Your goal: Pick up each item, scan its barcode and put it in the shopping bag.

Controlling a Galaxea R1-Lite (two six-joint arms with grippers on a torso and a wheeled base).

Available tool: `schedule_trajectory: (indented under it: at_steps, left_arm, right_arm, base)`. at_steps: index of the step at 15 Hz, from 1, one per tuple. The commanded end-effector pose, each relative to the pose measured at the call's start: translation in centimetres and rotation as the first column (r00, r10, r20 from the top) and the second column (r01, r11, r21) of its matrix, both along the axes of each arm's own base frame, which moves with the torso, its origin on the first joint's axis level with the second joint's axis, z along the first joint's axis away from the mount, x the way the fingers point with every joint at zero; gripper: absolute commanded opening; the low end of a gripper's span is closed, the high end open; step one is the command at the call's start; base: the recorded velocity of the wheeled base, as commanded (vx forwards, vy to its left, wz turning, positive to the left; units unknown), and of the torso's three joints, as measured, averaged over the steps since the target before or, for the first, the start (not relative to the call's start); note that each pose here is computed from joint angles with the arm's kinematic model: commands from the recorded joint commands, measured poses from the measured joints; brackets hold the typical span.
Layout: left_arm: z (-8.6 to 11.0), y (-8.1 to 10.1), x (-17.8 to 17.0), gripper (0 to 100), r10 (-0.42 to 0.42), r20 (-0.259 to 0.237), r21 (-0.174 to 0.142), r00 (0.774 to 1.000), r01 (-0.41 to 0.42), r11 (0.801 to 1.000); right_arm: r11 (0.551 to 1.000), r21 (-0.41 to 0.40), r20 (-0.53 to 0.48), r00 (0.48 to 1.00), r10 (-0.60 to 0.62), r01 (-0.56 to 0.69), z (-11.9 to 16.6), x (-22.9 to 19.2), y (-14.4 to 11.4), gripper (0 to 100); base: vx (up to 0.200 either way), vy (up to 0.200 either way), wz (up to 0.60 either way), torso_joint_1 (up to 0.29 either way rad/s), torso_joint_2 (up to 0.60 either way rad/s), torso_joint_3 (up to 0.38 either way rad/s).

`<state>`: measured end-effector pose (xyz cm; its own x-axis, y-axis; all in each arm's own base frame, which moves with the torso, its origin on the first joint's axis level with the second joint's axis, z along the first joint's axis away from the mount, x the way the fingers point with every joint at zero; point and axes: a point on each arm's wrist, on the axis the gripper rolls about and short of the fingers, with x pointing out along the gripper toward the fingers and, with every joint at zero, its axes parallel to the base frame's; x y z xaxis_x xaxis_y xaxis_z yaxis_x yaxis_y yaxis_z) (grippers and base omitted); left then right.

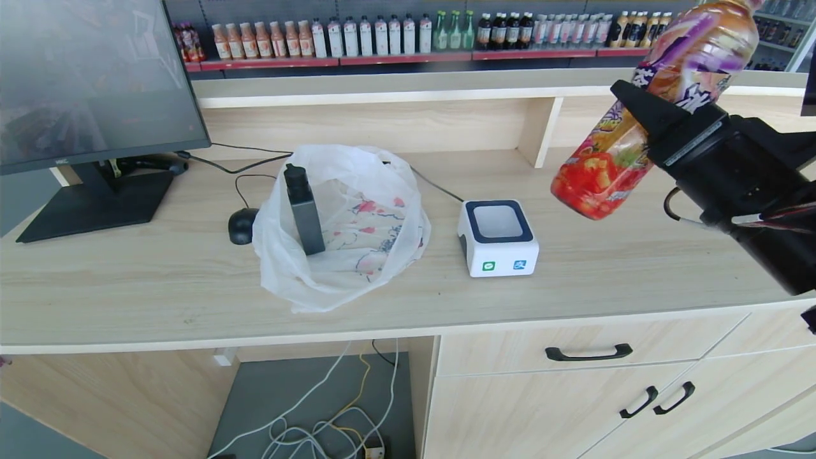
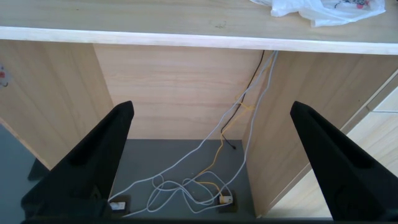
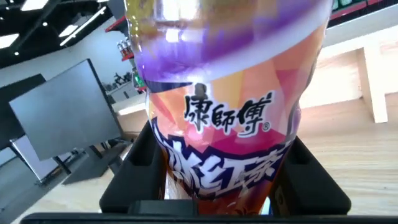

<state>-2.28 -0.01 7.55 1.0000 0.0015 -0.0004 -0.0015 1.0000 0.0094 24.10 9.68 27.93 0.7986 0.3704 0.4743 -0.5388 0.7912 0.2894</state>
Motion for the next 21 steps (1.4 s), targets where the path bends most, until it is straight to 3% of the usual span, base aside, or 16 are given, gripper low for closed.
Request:
schedule_trajectory:
  at_steps: [1, 5, 8, 11, 16, 21]
  left_arm:
    - [0.0, 0.0, 0.0, 100, 0.002, 0.0, 0.0, 1.0, -0.002, 1.0]
    - [0.0, 0.0, 0.0, 100, 0.0, 0.0, 0.001, 1.0, 0.0, 1.0]
    - [0.0, 0.0, 0.0, 100, 0.0, 0.0, 0.001, 1.0, 0.0, 1.0]
    - [0.0, 0.0, 0.0, 100, 0.0, 0.0, -0.005, 1.0, 0.0, 1.0]
    - [0.0, 0.0, 0.0, 100, 0.0, 0.0, -0.005, 1.0, 0.0, 1.0]
    - [0.0, 0.0, 0.0, 100, 0.002, 0.0, -0.005, 1.0, -0.002, 1.0]
  right_arm:
    - [0.998, -0.048, 0.062, 0.998, -0.031, 0.034, 1.1, -2.2, -0.5, 0]
    - [0.948, -0.256, 0.119, 0.98, -0.163, 0.188, -0.6, -3.0, -0.9, 0]
    - [0.926, -0.321, 0.085, 0.98, -0.179, 0.197, -2.4, -3.2, -1.1, 0]
    - [0.889, -0.334, 0.176, 0.948, -0.266, 0.312, -0.3, -1.6, -2.1, 0]
    - [0.86, -0.324, 0.184, 0.918, -0.352, 0.395, -0.9, 0.0, -4.5, 0]
    - [0.853, -0.317, 0.154, 0.91, -0.385, 0.414, -2.1, -0.4, -4.7, 0]
  base:
    - [0.0, 0.0, 0.0, 0.0, 0.0, 0.0]
    - [0.0, 0.0, 0.0, 0.0, 0.0, 0.0]
    - [0.0, 0.0, 0.0, 0.0, 0.0, 0.0]
    - [0.0, 0.0, 0.0, 0.0, 0.0, 0.0]
    - [0.0, 0.16, 0.0, 0.001, 0.0, 0.003]
    - [0.0, 0.2, 0.0, 0.005, 0.0, 0.002]
